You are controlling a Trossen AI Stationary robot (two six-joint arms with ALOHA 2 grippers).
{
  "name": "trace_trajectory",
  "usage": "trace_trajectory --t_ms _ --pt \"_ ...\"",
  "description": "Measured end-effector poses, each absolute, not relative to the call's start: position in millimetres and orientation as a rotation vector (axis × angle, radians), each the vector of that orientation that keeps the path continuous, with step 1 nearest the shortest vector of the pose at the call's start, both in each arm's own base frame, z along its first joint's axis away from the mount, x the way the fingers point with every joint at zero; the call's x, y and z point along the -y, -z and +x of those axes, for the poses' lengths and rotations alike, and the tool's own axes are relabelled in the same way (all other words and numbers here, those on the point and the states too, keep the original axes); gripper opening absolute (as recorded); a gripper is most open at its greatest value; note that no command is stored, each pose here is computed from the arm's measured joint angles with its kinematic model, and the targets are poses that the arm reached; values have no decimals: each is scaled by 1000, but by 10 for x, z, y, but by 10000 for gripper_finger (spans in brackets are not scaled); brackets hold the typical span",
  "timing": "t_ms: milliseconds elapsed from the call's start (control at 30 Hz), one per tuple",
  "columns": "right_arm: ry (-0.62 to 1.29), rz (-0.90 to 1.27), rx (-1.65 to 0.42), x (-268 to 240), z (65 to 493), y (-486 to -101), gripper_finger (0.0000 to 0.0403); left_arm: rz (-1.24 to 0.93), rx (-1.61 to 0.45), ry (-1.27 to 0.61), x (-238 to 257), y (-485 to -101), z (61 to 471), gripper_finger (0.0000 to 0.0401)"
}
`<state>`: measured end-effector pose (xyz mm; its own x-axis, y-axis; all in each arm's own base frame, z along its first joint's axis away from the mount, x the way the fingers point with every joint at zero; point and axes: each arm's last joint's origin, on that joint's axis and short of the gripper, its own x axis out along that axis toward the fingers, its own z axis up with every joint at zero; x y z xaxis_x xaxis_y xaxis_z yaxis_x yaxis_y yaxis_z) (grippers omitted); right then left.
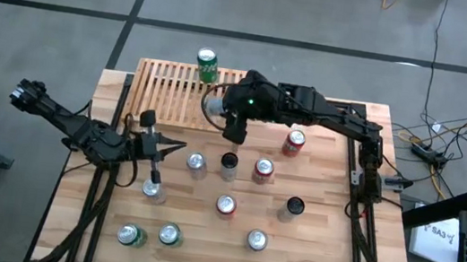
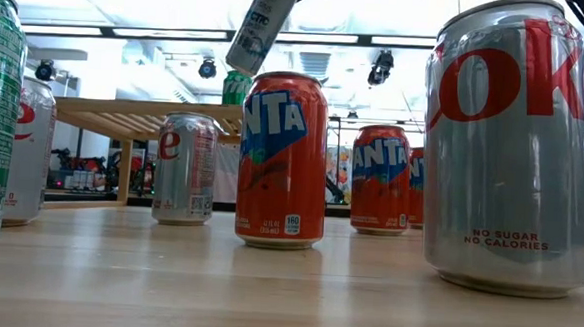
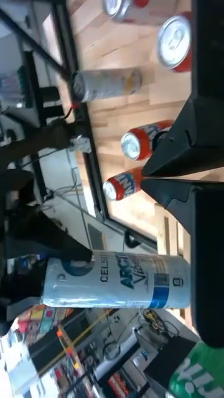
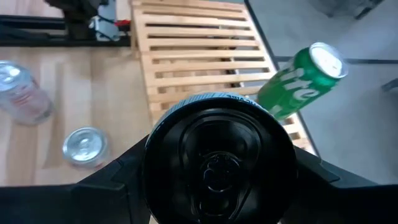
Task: Place canned beverage on shelf
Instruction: Put the bottom left white/blue soda can on the shelf
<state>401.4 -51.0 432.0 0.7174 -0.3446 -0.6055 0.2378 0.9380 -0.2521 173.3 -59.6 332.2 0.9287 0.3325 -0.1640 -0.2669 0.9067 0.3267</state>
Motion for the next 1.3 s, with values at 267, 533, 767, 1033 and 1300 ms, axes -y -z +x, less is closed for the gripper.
trace_trajectory --t_ms 267,533,767,1033,1300 --pt "295 -202 -707 503 4019 -4318 235 330 -173 -392 546 -3371 1857 54" --pt "290 -222 -710 490 4020 -4318 235 329 -213 -541 290 -3312 2055 215" --pt "288 -229 -712 490 4020 -4318 235 339 -254 -602 57 -3214 2253 314" --pt "291 -219 -711 490 4021 -4316 235 313 -221 -628 -137 -3186 2390 310" --pt "301 -189 -713 490 4016 -4310 235 330 -229 -569 -203 -3109 2513 308"
